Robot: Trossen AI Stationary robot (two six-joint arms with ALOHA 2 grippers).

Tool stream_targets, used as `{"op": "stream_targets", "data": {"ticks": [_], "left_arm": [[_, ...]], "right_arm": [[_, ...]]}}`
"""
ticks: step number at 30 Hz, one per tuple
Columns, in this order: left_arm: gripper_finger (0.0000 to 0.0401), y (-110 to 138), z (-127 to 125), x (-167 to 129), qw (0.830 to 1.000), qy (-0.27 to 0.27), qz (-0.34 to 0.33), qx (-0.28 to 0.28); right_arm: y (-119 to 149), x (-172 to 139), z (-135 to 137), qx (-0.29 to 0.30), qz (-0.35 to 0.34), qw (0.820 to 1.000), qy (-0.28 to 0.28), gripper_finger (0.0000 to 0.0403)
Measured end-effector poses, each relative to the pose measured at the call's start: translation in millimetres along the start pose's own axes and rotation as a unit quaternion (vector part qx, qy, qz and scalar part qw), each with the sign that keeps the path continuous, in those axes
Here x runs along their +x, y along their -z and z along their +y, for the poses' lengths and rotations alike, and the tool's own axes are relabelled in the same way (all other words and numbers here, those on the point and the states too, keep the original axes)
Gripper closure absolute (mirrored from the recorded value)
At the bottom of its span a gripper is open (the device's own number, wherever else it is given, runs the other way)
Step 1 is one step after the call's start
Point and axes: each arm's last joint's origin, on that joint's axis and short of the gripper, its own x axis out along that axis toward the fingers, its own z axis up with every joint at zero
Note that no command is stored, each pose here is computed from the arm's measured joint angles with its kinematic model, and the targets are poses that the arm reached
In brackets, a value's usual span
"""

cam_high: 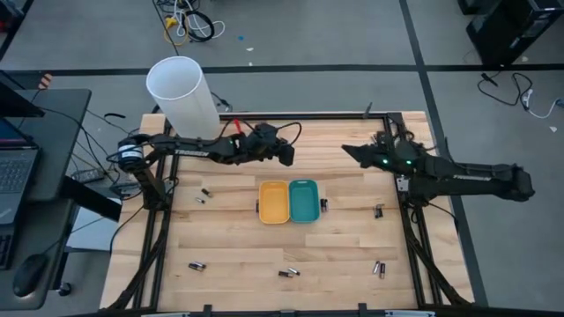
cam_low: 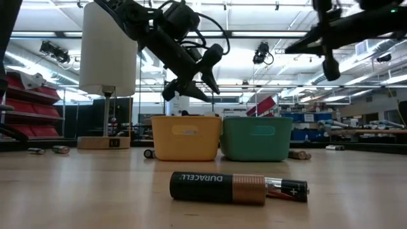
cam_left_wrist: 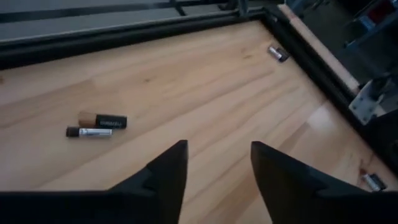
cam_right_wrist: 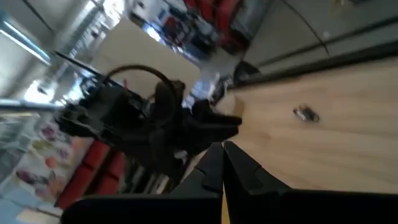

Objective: Sort batteries
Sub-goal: Put the black battery into the yellow bin

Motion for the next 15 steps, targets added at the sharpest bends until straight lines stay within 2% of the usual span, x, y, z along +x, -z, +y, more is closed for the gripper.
{"op": "stream_targets", "data": {"ticks": [7,10,15], "left_arm": [[0.0158,-2.0,-4.0,8.1,0.999,0.020,-0.037,0.032],[0.0152,-2.0,-5.7,12.1,0.998,0.030,-0.050,0.037],[0.0150,4.8,0.5,22.9,0.998,0.015,-0.038,0.055]], "right_arm": [[-7.1,24.6,16.9,-0.017,0.023,1.000,0.004,0.0403],[-13.6,30.1,29.7,-0.006,0.010,0.999,-0.036,0.0402],[-18.6,36.8,44.5,-0.037,0.008,0.991,-0.131,0.0402]]}}
